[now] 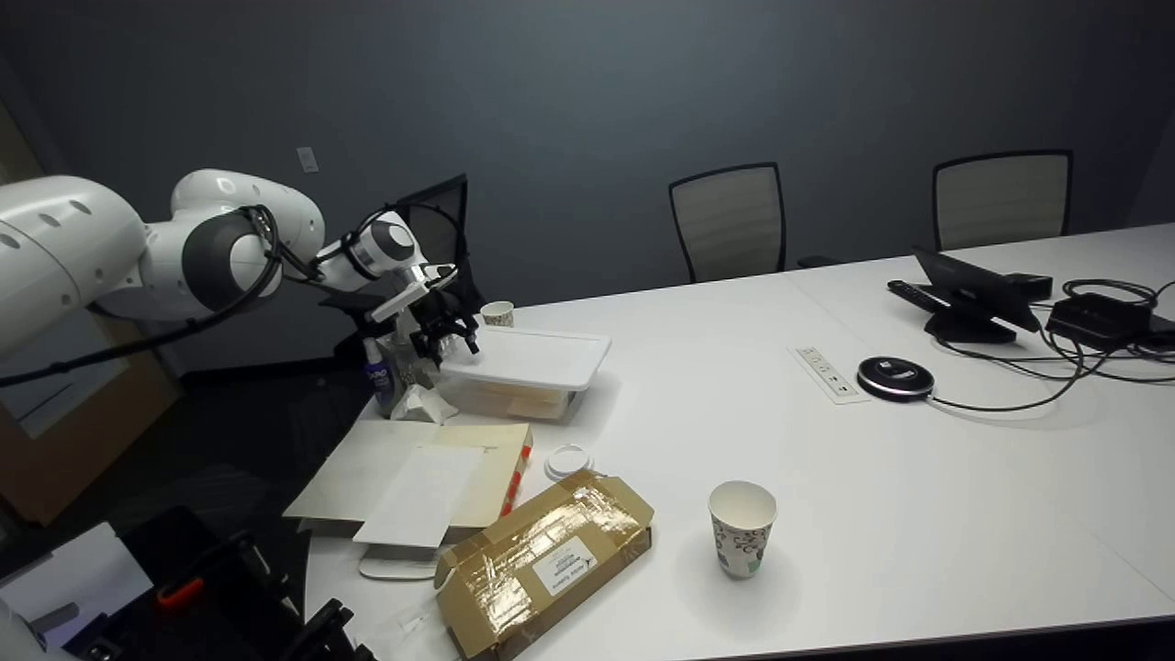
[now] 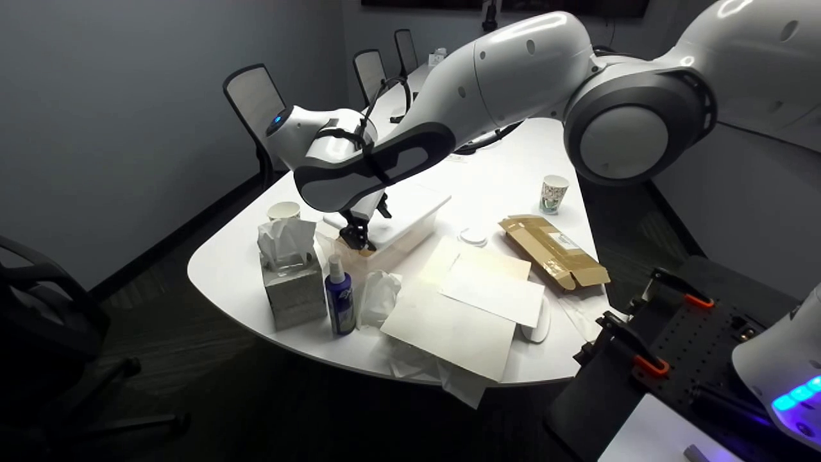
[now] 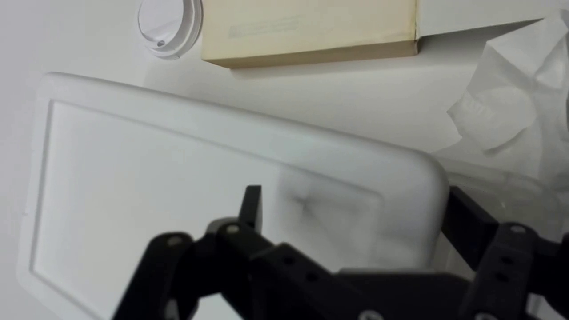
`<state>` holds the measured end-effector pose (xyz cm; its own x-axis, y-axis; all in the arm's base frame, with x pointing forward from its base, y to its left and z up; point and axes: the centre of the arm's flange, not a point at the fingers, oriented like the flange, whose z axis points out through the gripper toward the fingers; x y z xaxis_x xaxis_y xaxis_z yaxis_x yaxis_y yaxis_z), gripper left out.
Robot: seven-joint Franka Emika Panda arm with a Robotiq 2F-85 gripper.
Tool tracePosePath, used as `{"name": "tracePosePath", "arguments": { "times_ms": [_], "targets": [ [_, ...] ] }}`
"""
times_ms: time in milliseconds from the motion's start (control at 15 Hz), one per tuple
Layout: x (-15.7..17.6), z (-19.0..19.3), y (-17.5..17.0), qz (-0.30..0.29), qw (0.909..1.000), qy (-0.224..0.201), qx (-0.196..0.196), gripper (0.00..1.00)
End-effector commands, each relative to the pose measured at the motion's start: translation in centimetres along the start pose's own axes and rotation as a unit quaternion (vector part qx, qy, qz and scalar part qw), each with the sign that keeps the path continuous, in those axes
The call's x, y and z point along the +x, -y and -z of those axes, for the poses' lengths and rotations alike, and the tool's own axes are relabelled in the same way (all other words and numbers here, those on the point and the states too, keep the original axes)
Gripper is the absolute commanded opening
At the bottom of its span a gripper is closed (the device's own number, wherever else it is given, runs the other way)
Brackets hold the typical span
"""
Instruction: Open the lid of the bowl
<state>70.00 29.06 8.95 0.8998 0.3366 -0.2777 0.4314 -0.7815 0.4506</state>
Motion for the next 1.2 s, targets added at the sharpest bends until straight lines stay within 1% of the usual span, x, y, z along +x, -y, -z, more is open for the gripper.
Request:
{"name": "tracePosePath", "arguments": {
  "times_ms": [0,667,1133],
  "targets": [
    [2.1,0.3,-1.5,-0.008,0.9998,0.012,-0.014,1.00],
    [1.5,-3.3,-3.8,-0.029,0.9991,0.030,-0.008,1.00],
    [0.5,-4.8,-7.3,-0.050,0.9979,0.040,-0.011,1.00]
  ]
}}
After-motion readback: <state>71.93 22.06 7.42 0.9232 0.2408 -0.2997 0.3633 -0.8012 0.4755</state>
